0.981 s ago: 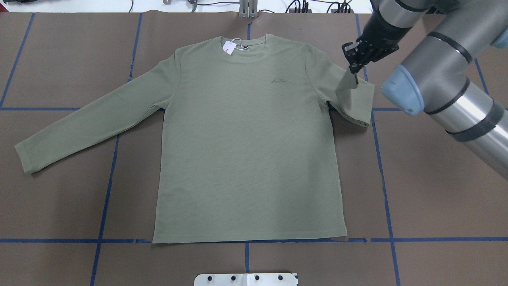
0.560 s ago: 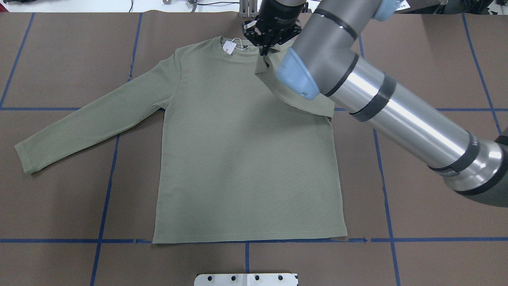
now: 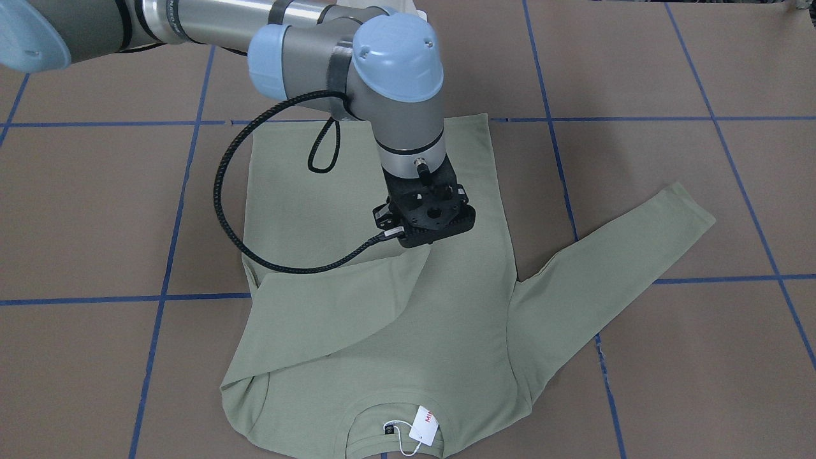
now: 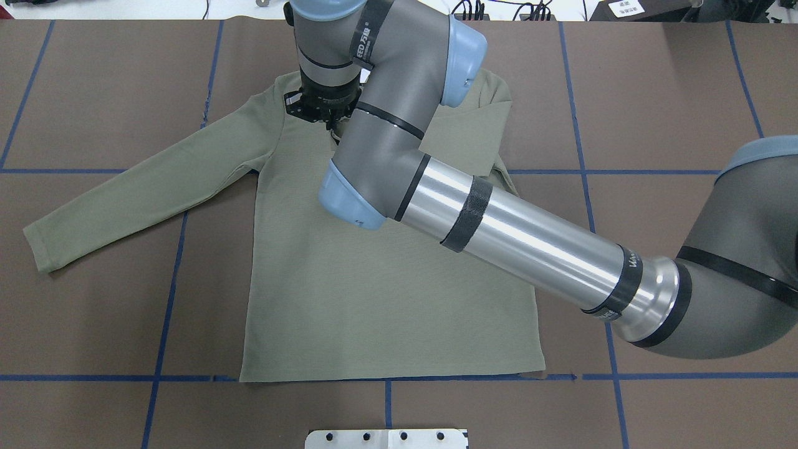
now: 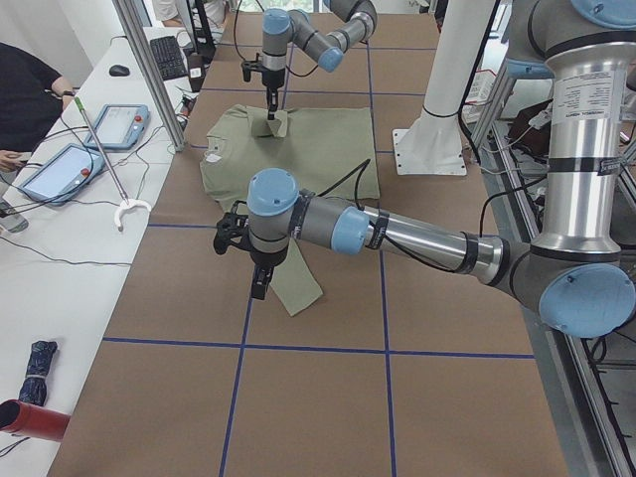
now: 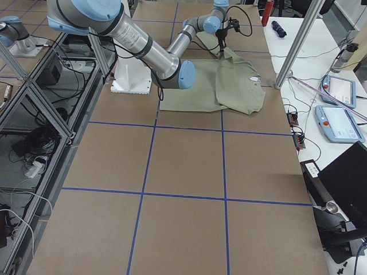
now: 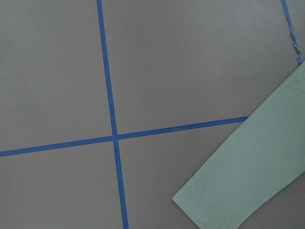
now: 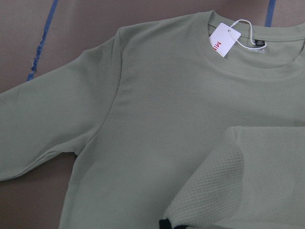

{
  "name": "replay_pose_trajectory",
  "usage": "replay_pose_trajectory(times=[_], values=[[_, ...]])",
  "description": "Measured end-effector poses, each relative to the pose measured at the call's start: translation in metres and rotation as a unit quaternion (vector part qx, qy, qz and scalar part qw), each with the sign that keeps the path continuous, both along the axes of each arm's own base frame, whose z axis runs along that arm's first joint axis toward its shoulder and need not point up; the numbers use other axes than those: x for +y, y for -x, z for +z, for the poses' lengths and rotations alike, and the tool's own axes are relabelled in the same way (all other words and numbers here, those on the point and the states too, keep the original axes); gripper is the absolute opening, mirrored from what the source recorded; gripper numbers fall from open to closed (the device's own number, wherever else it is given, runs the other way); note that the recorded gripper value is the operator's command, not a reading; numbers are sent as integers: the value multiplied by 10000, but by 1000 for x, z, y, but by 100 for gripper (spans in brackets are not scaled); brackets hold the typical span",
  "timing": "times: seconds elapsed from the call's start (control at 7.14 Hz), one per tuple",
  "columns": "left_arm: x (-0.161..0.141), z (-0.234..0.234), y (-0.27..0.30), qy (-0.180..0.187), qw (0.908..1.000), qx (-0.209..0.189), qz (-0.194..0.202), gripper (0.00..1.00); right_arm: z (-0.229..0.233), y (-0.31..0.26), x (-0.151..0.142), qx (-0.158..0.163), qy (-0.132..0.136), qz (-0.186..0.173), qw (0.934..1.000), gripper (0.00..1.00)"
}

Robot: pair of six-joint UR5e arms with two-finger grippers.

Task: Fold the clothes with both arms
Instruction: 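Lift the sleeve with the right gripper and carry it across the shirt, then lay the sleeve cuff near the other shoulder and open the right gripper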

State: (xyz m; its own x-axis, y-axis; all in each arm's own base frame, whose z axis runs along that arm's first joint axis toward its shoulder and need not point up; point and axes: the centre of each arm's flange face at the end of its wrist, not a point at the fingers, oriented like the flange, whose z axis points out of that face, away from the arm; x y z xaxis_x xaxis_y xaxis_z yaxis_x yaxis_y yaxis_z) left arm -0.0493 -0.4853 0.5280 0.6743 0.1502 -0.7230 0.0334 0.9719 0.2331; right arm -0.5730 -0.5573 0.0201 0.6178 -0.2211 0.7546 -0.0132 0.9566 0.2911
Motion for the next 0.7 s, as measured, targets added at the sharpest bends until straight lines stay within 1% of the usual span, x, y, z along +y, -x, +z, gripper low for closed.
replay_pose_trajectory(times=[0.28,0.56,0.7], values=[[0,-1,0,1,10000,7,-6,100,-2,33,18,-166,-144,176,9996,0],[0,0,0,17,10000,11,-12,100,-3,54,39,-351,-183,226,9990,0],[0,1,0,25,10000,12,-13,100,0,64,51,-518,-179,287,9981,0]])
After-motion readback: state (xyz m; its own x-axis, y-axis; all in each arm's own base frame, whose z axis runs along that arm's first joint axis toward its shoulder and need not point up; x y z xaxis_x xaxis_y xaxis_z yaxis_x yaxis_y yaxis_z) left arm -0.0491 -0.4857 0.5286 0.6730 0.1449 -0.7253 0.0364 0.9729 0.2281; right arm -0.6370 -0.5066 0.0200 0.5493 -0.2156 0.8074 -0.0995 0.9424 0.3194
